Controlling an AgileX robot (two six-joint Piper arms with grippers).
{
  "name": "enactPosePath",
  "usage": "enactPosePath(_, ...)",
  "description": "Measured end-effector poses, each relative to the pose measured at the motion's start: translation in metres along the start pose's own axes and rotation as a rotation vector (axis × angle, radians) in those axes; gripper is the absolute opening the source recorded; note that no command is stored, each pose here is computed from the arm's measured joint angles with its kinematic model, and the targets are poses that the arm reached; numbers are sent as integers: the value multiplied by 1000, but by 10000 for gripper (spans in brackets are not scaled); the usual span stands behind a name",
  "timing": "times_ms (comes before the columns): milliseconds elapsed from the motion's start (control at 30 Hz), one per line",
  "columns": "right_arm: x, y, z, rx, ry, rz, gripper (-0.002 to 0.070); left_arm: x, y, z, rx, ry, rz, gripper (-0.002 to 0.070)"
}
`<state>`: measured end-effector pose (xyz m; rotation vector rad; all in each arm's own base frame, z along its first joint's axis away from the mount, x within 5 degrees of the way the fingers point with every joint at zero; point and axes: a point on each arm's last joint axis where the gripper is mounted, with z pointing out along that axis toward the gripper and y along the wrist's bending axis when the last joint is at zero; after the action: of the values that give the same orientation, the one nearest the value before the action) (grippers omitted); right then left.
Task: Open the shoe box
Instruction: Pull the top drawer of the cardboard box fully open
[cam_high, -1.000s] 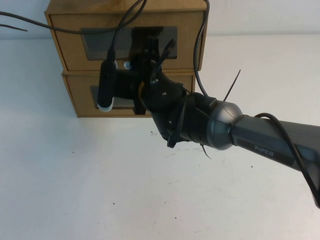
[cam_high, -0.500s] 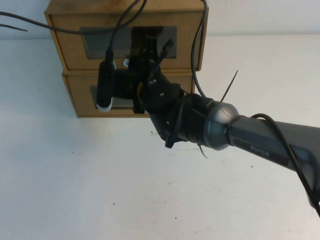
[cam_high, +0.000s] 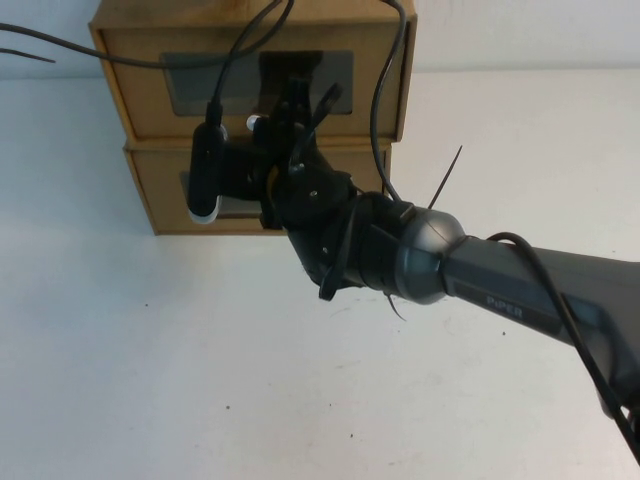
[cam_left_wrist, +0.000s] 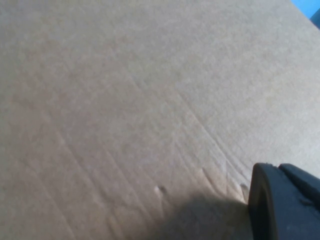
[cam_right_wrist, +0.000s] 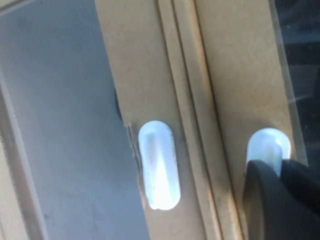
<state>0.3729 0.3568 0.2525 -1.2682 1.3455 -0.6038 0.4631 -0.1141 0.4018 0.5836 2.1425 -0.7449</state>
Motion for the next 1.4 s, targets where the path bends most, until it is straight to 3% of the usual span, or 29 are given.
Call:
enactPosePath(533,-3,4,-4,-32,47,-43,7,0,-1,0,1,1,-6,-5)
enactPosePath(1400,-16,2,-26,-82,129,29,7,2,1,6,18,3,-81,-5)
